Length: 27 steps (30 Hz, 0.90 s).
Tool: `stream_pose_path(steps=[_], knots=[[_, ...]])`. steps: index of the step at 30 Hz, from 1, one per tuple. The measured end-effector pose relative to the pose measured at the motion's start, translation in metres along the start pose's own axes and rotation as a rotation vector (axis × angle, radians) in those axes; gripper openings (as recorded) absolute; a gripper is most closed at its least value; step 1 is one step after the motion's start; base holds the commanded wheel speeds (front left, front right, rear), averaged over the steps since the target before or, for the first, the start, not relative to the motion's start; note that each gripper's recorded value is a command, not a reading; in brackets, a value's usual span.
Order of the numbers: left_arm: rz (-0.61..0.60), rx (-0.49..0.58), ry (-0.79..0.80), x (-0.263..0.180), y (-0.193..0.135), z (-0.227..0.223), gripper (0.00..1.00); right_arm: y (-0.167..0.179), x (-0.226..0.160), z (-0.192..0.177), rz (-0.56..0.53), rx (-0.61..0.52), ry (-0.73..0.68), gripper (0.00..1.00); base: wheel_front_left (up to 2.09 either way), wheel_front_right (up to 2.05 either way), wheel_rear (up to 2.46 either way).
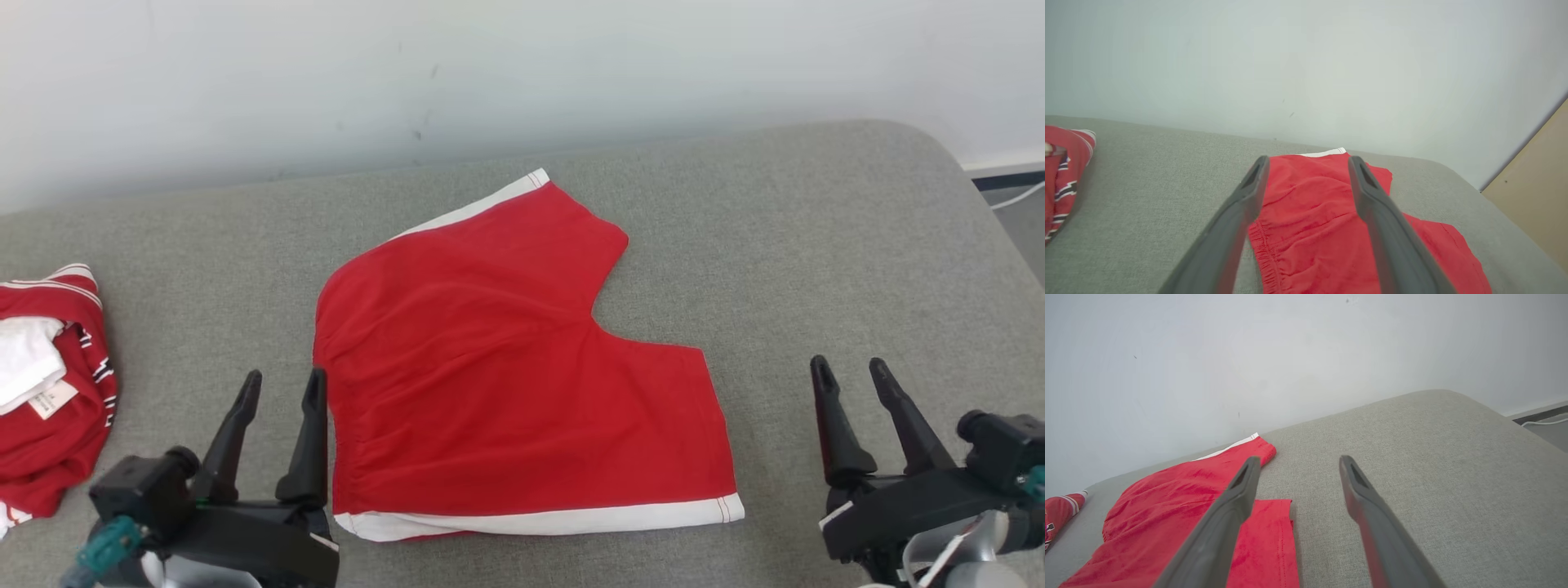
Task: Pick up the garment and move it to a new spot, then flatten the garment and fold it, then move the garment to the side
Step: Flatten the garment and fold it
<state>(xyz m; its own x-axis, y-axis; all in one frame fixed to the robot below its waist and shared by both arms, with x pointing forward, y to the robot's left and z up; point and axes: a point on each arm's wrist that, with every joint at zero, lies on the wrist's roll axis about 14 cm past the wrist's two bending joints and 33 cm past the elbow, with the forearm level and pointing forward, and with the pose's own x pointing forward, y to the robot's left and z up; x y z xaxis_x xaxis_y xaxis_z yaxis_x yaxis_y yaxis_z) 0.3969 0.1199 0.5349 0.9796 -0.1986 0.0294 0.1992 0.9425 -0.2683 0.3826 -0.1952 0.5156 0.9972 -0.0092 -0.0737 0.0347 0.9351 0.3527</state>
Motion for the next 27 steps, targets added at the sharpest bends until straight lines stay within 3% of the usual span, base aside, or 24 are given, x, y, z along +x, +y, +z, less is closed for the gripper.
stream_pose_path(steps=[8, 27], knots=[[0.009, 0.095, -0.08, -0.012, 0.002, 0.006, 1.0, 0.008, -0.005, 0.007, 0.014, -0.113, -0.102, 1.0, 0.0, 0.0, 0.0], [0.054, 0.157, -0.059, -0.029, 0.019, -0.008, 1.0, 0.006, -0.006, 0.013, -0.025, -0.12, -0.196, 1.0, 0.0, 0.0, 0.0]])
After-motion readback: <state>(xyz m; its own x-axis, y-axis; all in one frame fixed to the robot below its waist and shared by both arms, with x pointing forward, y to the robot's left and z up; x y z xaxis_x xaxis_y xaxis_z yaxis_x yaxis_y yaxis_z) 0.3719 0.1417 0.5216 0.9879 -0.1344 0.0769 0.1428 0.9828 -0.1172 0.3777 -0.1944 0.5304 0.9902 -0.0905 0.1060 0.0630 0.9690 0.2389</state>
